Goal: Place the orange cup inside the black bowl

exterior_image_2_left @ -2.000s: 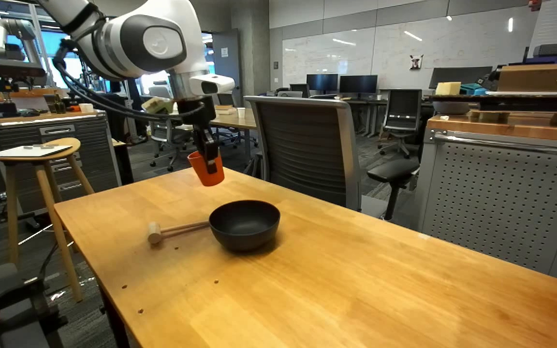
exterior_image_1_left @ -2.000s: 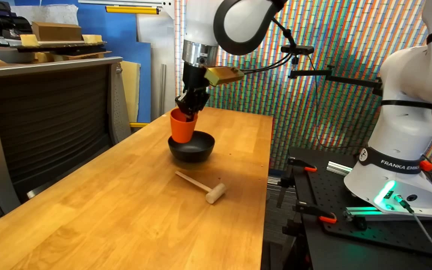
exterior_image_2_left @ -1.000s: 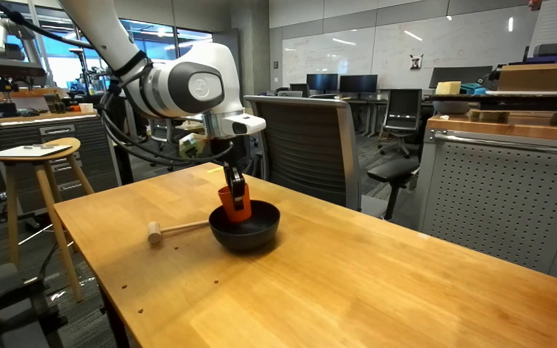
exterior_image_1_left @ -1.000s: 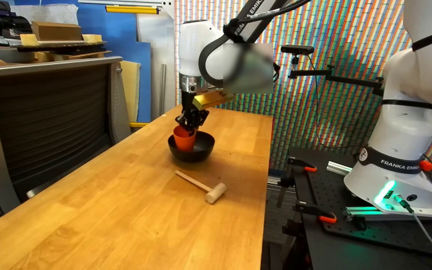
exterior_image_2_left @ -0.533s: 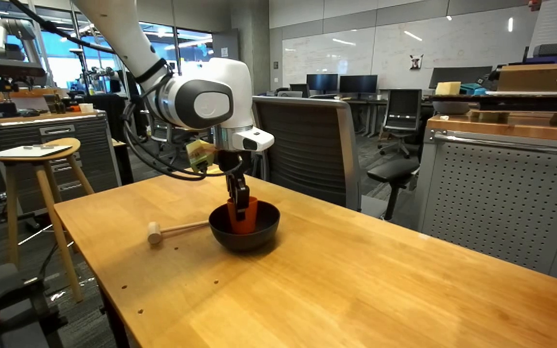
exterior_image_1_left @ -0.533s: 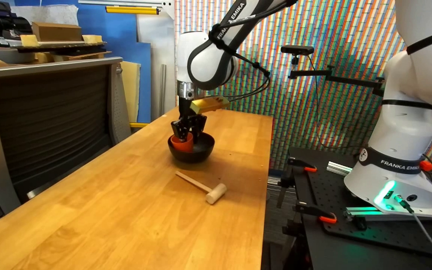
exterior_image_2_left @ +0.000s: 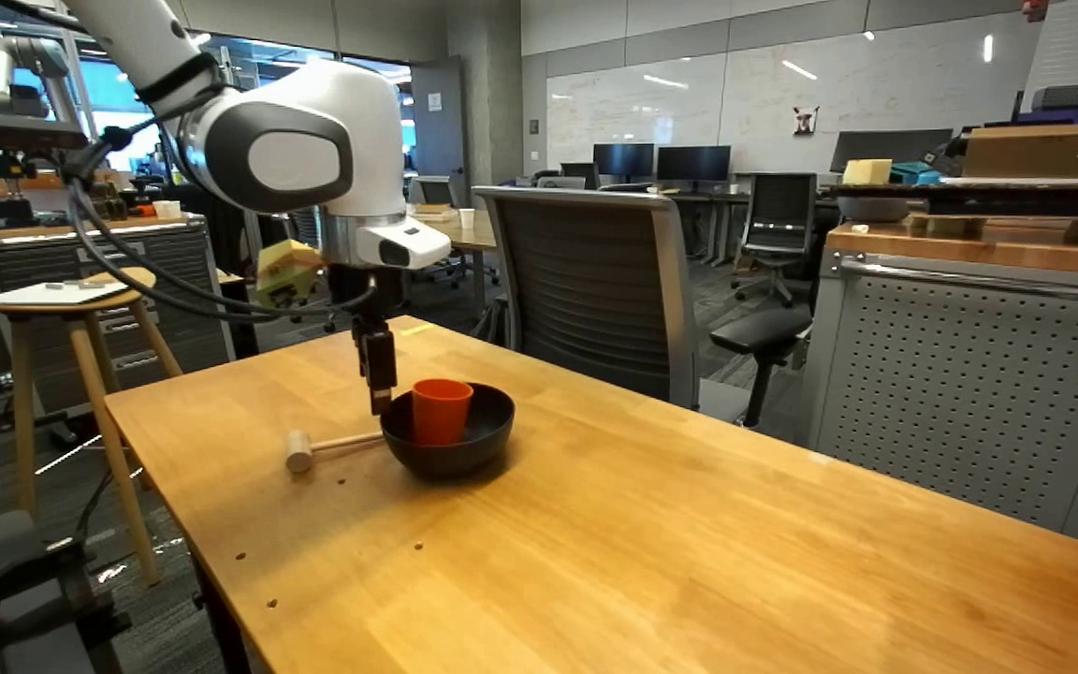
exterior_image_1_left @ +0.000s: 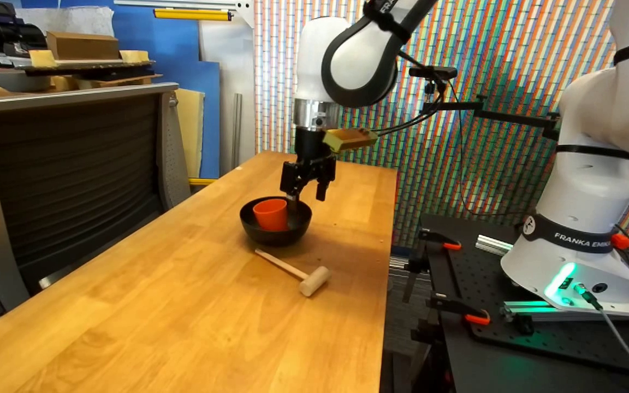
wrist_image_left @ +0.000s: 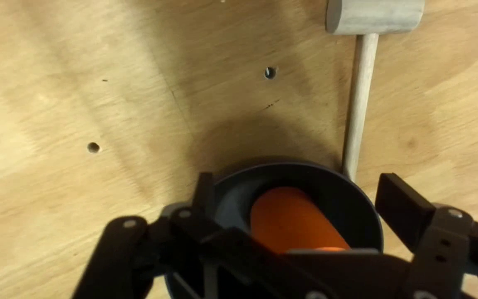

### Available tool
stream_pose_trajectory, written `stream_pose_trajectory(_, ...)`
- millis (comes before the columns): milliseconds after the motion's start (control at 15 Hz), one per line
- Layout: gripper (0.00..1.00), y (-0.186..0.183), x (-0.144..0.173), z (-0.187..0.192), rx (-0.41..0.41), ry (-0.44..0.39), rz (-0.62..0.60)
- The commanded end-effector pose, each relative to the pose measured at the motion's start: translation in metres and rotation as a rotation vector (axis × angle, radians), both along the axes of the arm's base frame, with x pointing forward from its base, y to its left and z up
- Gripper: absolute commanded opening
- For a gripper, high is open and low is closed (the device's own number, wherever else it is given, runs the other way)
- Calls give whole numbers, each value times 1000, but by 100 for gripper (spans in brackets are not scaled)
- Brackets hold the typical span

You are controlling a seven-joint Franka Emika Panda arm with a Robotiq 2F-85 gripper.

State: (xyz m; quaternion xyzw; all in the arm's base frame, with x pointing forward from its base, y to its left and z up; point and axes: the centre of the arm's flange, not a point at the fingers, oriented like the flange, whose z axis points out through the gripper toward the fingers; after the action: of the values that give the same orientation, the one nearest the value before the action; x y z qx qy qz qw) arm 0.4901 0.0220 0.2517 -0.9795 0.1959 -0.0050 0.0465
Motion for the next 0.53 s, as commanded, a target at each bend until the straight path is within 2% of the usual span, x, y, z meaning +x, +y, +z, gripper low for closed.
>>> stream_pose_trajectory(0, 100, -6, -64, 64, -2, -99, 18)
stream_pose_trajectory(133, 100, -2, -84, 88, -21, -122, 69)
stream_pose_trajectory(200, 100, 0, -94, 100, -22, -127, 141)
stream_pose_trajectory(400, 100, 7, -128, 129, -17, -61, 312)
stream_pose_trajectory(467, 100, 7, -86, 87, -14, -56, 215)
